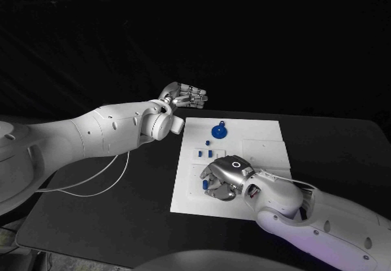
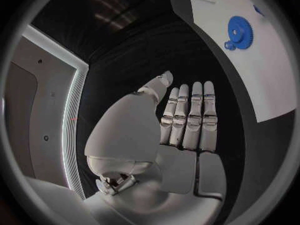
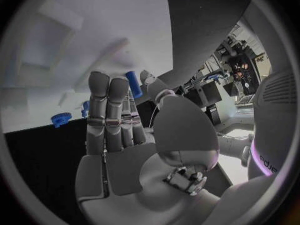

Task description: Assemble the parts on the task board

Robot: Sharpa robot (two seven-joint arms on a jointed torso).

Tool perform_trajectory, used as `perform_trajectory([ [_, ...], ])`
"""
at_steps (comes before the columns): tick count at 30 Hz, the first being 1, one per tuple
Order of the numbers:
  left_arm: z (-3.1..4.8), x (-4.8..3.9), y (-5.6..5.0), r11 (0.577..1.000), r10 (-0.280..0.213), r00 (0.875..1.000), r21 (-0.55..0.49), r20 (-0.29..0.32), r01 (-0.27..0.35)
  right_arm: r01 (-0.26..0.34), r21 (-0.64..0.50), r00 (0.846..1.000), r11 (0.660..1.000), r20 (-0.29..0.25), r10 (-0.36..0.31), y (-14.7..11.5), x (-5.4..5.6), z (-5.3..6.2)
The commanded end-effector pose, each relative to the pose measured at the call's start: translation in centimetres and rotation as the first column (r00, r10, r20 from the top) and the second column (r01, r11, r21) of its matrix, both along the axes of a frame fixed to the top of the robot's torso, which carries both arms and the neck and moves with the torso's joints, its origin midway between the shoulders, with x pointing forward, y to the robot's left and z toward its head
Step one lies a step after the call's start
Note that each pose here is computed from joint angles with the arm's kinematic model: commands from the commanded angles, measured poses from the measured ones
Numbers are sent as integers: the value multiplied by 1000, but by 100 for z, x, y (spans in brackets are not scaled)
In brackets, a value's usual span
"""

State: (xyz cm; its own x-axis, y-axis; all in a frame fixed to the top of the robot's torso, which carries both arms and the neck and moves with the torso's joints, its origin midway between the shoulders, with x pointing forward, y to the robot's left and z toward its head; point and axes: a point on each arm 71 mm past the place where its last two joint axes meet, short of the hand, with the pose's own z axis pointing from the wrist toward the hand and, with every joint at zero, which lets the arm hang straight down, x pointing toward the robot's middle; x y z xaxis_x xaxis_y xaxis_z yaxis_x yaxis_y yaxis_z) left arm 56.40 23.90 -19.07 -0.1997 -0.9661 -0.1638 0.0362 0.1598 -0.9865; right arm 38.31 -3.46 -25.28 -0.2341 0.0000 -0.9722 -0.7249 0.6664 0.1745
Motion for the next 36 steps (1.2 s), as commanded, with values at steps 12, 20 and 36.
perform_trajectory([
  [12,8,5,16,1000,-7,1000,-11,4,7,69,158,997,985,12,-72,-203,49,282],
  [20,11,5,62,1000,5,1000,-17,7,-5,245,321,964,915,-178,-196,-700,384,600],
  [36,13,-19,133,999,20,999,-48,28,-19,514,181,790,839,-481,-380,-1745,713,608],
])
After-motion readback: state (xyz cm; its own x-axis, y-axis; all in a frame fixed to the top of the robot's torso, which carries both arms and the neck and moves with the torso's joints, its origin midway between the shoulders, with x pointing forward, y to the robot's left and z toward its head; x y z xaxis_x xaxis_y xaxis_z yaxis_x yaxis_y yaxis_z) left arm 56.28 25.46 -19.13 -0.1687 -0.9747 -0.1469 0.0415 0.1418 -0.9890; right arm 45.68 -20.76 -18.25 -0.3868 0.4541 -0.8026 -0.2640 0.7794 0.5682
